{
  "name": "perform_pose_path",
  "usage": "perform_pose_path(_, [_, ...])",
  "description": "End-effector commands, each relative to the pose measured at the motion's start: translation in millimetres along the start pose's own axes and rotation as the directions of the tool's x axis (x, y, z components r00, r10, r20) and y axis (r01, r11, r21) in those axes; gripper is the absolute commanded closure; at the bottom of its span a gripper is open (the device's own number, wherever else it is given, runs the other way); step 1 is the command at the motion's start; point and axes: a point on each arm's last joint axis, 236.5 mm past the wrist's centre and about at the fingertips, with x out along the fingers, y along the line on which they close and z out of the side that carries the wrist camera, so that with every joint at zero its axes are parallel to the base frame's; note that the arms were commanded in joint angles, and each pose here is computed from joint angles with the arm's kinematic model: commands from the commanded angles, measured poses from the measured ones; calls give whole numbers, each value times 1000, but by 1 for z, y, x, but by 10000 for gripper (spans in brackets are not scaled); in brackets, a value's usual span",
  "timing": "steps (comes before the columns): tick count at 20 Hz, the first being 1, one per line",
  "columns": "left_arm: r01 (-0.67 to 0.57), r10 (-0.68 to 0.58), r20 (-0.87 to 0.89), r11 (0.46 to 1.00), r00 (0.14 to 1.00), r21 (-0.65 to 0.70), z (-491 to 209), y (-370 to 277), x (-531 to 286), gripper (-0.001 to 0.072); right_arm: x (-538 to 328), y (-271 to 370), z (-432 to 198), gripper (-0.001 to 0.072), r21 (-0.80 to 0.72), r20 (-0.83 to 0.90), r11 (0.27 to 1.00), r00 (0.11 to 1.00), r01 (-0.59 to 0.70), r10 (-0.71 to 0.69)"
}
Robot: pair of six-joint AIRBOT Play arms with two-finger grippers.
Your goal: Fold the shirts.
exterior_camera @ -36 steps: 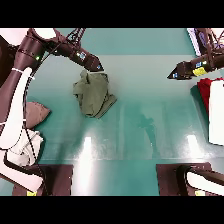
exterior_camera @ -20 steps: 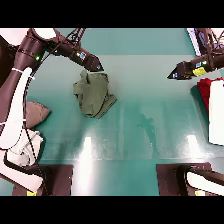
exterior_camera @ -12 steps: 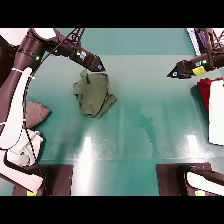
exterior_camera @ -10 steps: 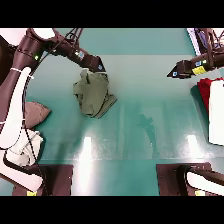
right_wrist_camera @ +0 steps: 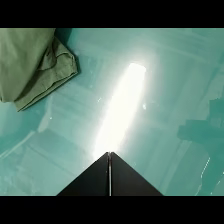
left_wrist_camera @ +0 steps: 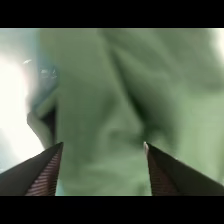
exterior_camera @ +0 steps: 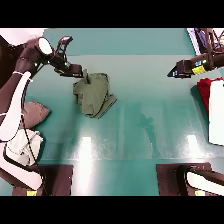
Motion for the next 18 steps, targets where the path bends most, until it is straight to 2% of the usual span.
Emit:
perform_pose_path(1, [24,-26,-24,998,999,-58,-9,6,33,100,0,0,0,688,-1,0,1000,1000,-1,1])
perform_pose_path(4, [74,-73,13,993,997,-88,0,-4,37,103,0,1,0,688,0,-1,1000,1000,-1,1])
perform_pose_path(5, [93,-91,26,991,996,-97,3,-8,37,341,0,1,0,688,0,0,1000,1000,-1,1])
perform_pose_path(6, [105,-103,29,989,994,-101,4,-11,37,676,0,0,1,688,0,3,1000,1000,0,0])
perform_pose_path(9, [151,-149,24,982,989,-118,2,-22,35,686,0,1,0,688,-1,2,1000,1000,0,0])
perform_pose_path(12, [261,-258,36,959,965,-110,15,-57,6,687,-6,4,3,688,-11,12,1000,1000,-2,2])
perform_pose_path(15, [360,-388,254,921,886,150,75,-127,-97,687,-45,23,34,689,-83,133,996,991,20,-9])
perform_pose_path(18, [422,-592,378,791,712,443,86,-220,-218,687,-107,51,76,689,-155,370,985,929,79,-16])
